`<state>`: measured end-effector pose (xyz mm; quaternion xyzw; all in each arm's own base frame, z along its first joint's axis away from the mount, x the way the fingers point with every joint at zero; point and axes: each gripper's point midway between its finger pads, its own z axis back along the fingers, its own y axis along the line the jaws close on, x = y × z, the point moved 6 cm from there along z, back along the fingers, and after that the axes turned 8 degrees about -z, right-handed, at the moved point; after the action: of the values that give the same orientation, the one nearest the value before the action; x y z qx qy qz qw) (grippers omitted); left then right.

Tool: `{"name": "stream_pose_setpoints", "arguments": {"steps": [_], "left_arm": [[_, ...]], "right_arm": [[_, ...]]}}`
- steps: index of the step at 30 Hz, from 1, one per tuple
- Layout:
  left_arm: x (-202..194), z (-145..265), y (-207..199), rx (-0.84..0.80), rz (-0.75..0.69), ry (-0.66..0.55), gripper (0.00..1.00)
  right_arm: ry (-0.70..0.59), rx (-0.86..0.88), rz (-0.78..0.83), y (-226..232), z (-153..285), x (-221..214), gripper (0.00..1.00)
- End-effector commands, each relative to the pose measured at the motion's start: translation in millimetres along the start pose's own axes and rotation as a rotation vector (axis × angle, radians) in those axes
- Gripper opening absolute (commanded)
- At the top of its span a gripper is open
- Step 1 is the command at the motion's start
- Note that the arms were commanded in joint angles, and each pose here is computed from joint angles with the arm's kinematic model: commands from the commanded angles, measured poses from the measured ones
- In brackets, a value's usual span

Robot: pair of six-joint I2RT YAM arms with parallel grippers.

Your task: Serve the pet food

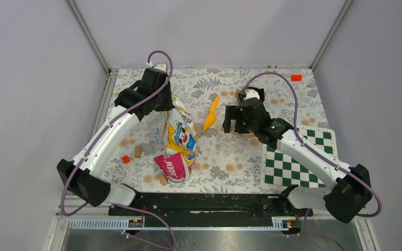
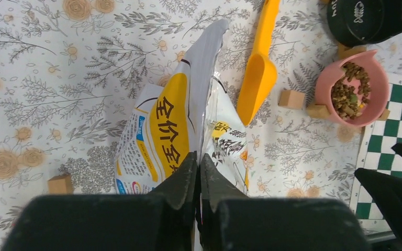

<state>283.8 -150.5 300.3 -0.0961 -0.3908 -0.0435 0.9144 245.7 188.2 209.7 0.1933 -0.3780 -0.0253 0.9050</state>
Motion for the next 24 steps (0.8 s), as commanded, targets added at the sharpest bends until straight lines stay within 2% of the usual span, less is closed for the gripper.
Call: {"name": "stream_pose_setpoints", "arguments": {"steps": [1,11,16,22,23,24], "left_arm": [[37.4,10.2,-1.4,0.047,0.006,-0.124,0.0],[113.5,35.5,9.4,0.162,0.233,-0.419,0.0],[139.4,37.7,7.8,0.179,0.269,-0.489,0.0],[152.3,28.5,2.6,0.122,0.278,-0.491,0.0],[153.9,28.7,3.4,0.107,0.28,-0.493,0.06],[155.8,30.4,4.3,0.09,0.279,-0.498,0.21]], "right_arm": [[-0.015,0.016,0.025,10.4,5.6,12.4,0.99],[-0.021,-0.072,-0.007,11.9,8.0,27.4,0.98],[-0.086,-0.114,0.008,7.1,14.7,38.6,0.98],[-0.18,-0.185,0.019,1.8,25.3,58.9,0.97],[-0.187,-0.186,0.022,2.4,27.5,63.0,0.97],[-0.192,-0.18,0.025,4.1,29.1,67.4,0.97]]}}
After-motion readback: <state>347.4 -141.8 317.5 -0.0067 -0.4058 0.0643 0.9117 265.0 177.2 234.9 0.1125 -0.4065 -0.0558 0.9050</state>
